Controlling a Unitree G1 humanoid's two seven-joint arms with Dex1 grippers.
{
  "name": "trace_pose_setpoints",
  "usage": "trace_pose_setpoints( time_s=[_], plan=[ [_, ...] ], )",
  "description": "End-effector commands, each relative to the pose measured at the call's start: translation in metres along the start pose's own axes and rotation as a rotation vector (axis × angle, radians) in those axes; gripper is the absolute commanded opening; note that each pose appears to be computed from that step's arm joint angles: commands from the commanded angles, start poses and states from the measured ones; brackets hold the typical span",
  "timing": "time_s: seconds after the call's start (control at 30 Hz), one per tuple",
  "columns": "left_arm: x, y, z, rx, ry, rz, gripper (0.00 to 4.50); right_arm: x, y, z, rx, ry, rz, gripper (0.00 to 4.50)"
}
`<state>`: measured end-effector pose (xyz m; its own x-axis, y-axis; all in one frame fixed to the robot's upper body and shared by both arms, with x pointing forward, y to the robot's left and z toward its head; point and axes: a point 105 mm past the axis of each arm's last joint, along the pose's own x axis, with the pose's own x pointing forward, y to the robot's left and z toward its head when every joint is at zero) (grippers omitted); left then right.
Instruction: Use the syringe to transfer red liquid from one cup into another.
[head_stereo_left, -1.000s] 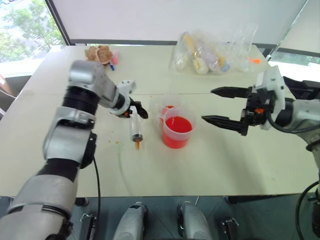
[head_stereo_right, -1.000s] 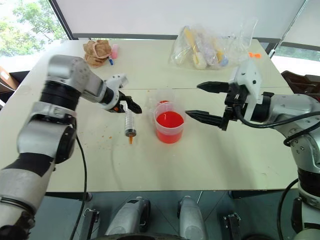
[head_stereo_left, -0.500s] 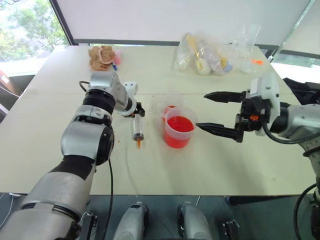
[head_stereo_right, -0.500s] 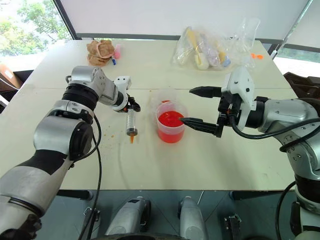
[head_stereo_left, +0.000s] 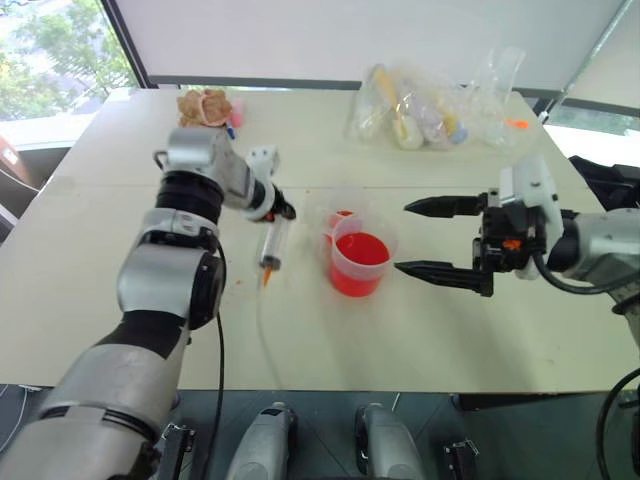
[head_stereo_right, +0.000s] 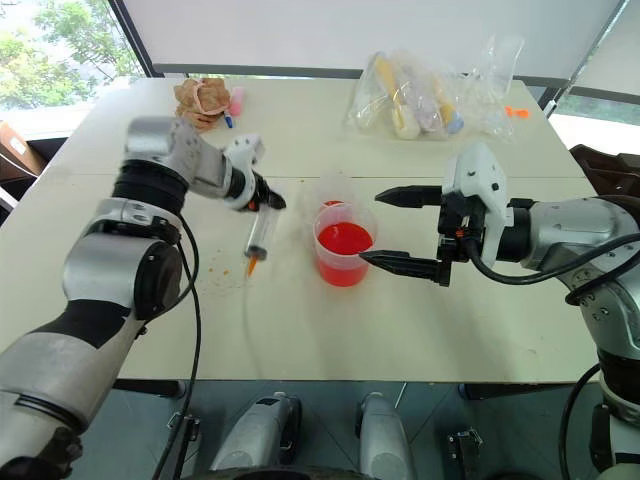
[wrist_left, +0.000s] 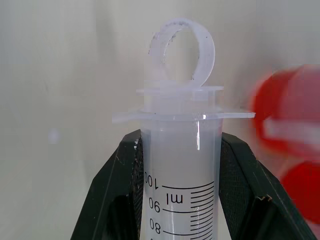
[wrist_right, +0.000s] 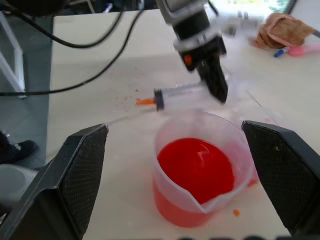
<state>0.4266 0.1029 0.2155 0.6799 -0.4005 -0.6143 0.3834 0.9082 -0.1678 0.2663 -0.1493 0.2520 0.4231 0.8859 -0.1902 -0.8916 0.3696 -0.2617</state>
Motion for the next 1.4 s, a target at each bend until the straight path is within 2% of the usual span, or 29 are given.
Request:
trace_pose_setpoints(
  time_s=[0.03, 0.1, 0.17, 0.23, 0.3, 0.37, 0.53, 0.7, 0.97, 1.07, 1.4],
  plan=[
    [-0.043, -0.020, 0.051, 0.233, -0.305, -0.081, 1.44, -0.019, -0.018, 0.013, -0.034, -0.040, -0.115, 4.50],
    [-0.061, -0.037, 0.065, 0.315, -0.457, -0.163, 1.44, -0.025, -0.026, 0.014, -0.040, -0.053, -0.164, 4.50],
    [-0.088, -0.052, 0.081, 0.439, -0.765, -0.174, 1.44, -0.033, -0.047, 0.020, -0.078, -0.083, -0.285, 4.50],
    [-0.101, -0.055, 0.082, 0.436, -0.919, -0.166, 1.44, -0.038, -0.060, 0.023, -0.112, -0.100, -0.360, 4.50],
    [-0.093, -0.069, 0.069, 0.354, -0.860, -0.344, 1.44, -0.038, -0.068, 0.027, -0.134, -0.116, -0.403, 4.50],
    [-0.095, -0.082, 0.061, 0.354, -0.881, -0.445, 1.44, -0.036, -0.072, 0.030, -0.156, -0.126, -0.426, 4.50],
    [-0.098, -0.116, 0.027, 0.485, -0.887, -0.669, 1.44, -0.032, -0.082, 0.047, -0.213, -0.178, -0.477, 4.50],
    [-0.104, -0.138, 0.017, 0.477, -0.890, -0.822, 1.44, -0.028, -0.089, 0.057, -0.278, -0.209, -0.501, 4.50],
    [-0.091, -0.145, 0.010, 0.449, -0.885, -0.852, 1.44, -0.022, -0.082, 0.066, -0.289, -0.266, -0.450, 4.50],
    [-0.093, -0.148, 0.016, 0.479, -0.910, -0.840, 1.44, -0.022, -0.081, 0.066, -0.289, -0.262, -0.449, 4.50],
    [-0.104, -0.128, 0.029, 0.522, -0.919, -0.782, 1.44, -0.023, -0.080, 0.062, -0.269, -0.258, -0.449, 4.50]
  ],
)
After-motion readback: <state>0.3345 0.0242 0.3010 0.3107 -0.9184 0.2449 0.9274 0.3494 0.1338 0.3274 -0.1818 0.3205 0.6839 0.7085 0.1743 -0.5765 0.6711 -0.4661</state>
